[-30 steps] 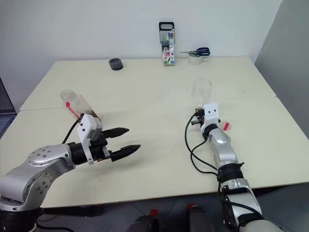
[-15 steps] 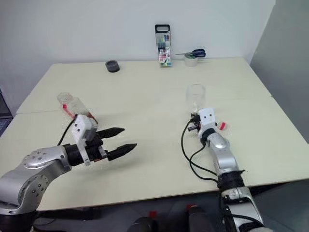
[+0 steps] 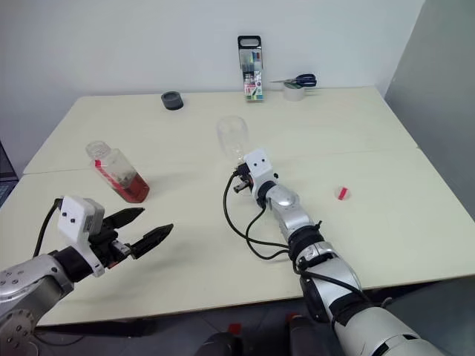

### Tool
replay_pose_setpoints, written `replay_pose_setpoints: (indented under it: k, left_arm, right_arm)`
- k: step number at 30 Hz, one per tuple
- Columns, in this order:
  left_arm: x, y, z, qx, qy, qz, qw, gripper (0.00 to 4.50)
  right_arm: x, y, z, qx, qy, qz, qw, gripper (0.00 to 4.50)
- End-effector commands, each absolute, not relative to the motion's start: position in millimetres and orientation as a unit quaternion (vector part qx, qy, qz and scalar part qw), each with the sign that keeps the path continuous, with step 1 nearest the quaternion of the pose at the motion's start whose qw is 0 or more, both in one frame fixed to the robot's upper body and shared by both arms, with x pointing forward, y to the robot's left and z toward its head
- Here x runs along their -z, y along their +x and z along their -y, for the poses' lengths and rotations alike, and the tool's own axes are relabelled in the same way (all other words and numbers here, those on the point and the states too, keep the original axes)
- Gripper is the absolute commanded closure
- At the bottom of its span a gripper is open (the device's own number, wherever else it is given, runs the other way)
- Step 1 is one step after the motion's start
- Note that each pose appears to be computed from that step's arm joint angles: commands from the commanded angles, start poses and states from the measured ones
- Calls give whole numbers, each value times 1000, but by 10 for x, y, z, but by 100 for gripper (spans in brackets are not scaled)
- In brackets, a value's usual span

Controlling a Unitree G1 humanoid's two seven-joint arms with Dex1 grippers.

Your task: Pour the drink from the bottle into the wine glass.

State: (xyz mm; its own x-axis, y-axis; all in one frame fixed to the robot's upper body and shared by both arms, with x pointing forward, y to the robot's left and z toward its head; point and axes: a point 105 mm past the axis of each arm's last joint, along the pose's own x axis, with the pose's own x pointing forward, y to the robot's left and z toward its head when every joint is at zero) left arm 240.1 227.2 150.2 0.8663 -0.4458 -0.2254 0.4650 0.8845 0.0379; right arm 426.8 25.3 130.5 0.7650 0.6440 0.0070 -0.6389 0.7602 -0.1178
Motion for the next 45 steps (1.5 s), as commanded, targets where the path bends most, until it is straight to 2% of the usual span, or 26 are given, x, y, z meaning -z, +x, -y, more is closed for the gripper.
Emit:
replay_pose_setpoints:
  k: [1, 15, 25, 37, 38, 45]
  left_arm:
    - [-1669, 2375, -2253, 227, 59, -73, 969, 0]
    - [-1687, 2477, -2179, 248, 62, -76, 964, 0]
    - [-1718, 2536, -2149, 259, 63, -72, 961, 0]
    - [-1717, 2571, -2148, 260, 61, -71, 961, 0]
    - [-1714, 2576, -2156, 258, 61, -71, 961, 0]
    - [-1667, 2638, -2292, 211, 42, -60, 975, 0]
  right_arm:
    - [-1475, 4265, -353, -352, -43, 56, 933, 433]
    - [-1189, 4154, -336, -356, -64, 56, 931, 433]
    - [-1132, 4111, -335, -355, -64, 62, 930, 433]
    - [-1070, 4074, -259, -357, -60, 67, 930, 16]
    - [-1048, 4069, -217, -356, -61, 68, 930, 4]
    - [-1106, 3967, 327, -348, -59, 96, 931, 4]
